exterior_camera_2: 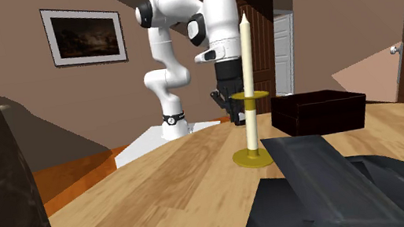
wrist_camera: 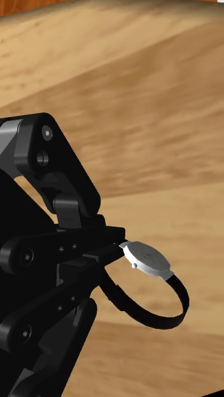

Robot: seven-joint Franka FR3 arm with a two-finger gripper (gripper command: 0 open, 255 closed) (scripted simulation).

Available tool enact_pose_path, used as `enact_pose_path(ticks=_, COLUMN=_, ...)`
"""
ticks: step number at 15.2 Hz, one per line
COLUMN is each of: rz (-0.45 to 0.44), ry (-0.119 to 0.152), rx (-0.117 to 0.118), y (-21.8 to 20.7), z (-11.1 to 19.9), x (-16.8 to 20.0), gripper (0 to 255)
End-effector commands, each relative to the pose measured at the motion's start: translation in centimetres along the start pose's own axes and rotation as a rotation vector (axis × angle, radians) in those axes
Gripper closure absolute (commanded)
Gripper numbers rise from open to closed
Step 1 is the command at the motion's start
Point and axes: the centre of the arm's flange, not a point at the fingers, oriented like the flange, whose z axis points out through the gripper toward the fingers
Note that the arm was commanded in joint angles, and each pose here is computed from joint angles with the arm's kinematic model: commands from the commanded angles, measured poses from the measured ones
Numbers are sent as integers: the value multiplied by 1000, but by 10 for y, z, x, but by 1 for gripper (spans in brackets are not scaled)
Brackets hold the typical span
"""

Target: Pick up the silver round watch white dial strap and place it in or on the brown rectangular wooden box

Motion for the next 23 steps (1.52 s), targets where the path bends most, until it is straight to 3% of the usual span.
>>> enact_pose_path(ticks=1, rz=0, ry=0, rx=0, y=0, z=-11, x=2, gripper=255)
enact_pose_path(ticks=23, rz=0, ry=0, rx=0, y=-6, z=-127, x=2, gripper=255)
